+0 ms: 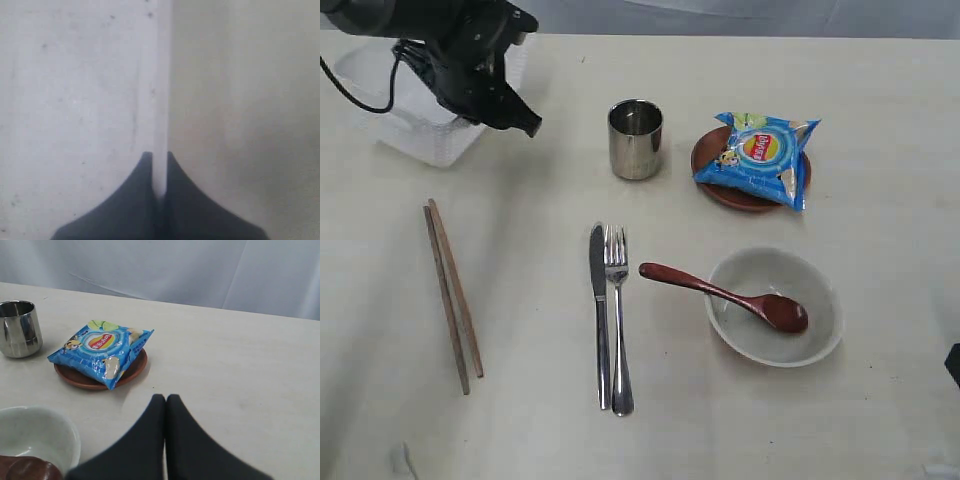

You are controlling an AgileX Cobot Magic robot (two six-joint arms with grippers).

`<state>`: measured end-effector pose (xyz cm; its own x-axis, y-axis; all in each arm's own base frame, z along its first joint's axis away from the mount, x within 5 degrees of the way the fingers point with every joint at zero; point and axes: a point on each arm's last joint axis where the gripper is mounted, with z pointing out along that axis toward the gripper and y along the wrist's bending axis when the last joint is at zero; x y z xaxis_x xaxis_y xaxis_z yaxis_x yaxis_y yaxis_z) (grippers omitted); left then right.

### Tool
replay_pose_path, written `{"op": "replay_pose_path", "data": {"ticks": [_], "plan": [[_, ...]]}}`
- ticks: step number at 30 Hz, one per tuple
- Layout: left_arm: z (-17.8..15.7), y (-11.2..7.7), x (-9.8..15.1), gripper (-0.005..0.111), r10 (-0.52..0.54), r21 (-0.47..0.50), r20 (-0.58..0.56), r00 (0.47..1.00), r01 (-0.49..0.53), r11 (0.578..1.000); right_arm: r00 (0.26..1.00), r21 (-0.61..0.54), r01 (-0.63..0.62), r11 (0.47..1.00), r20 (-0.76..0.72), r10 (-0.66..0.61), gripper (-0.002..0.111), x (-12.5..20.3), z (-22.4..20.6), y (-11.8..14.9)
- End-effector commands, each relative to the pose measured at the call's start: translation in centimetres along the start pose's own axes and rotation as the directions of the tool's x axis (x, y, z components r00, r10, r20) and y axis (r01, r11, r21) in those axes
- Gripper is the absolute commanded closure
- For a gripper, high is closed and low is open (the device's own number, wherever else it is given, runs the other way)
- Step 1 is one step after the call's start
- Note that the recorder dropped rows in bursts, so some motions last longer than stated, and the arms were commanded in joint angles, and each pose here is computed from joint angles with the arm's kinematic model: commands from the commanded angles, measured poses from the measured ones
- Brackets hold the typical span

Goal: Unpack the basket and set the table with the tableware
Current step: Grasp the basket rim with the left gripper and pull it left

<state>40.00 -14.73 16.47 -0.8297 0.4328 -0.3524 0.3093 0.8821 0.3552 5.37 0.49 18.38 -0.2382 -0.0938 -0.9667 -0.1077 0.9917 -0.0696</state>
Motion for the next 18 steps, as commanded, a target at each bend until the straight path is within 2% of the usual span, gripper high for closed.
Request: {"op": "replay_pose_path", "data": {"ticks": [1, 3, 6, 8, 9, 11, 14, 16, 18], "plan": [[1.4, 4.9, 1.3, 0.107, -0.163, -0.044, -0.094, 0.982, 0.159, 0.986, 1.000, 0.007, 0.002, 1.000, 0.000, -0.002, 0.109, 0.1, 0.0, 0.0], [2.3, 7.1, 2.5, 0.107, -0.291, 0.004, -0.167, 0.942, 0.296, 0.955, 1.000, 0.007, 0.002, 1.000, 0.000, -0.002, 0.109, 0.1, 0.0, 0.0], [2.8, 8.2, 3.3, 0.105, -0.307, 0.131, -0.228, 0.924, 0.342, 0.930, 1.000, 0.007, 0.002, 1.000, 0.000, -0.002, 0.109, 0.1, 0.0, 0.0], [2.7, 8.5, 3.4, 0.085, -0.323, 0.135, -0.236, 0.916, 0.360, 0.923, 1.000, 0.007, 0.002, 1.000, 0.000, -0.002, 0.109, 0.1, 0.0, 0.0], [2.4, 8.6, 3.4, 0.067, -0.331, 0.133, -0.236, 0.914, 0.367, 0.921, 1.000, 0.007, 0.002, 1.000, 0.000, -0.002, 0.109, 0.1, 0.0, 0.0], [1.6, 8.9, 3.3, 0.048, -0.336, 0.129, -0.235, 0.912, 0.372, 0.919, 1.000, 0.007, 0.002, 1.000, 0.000, -0.002, 0.109, 0.1, 0.0, 0.0], [-0.9, 9.7, 2.9, 0.049, -0.355, 0.132, -0.188, 0.916, 0.381, 0.915, 1.000, 0.007, 0.002, 1.000, 0.000, -0.002, 0.109, 0.1, 0.0, 0.0], [-3.8, 10.5, 2.5, 0.056, -0.391, 0.145, -0.131, 0.911, 0.408, 0.901, 1.000, 0.007, 0.002, 1.000, 0.000, -0.002, 0.109, 0.1, 0.0, 0.0], [-7.0, 10.8, 2.6, 0.067, -0.447, 0.200, -0.094, 0.890, 0.456, 0.867, 1.000, 0.007, 0.002, 1.000, 0.000, -0.002, 0.109, 0.1, 0.0, 0.0]]}}
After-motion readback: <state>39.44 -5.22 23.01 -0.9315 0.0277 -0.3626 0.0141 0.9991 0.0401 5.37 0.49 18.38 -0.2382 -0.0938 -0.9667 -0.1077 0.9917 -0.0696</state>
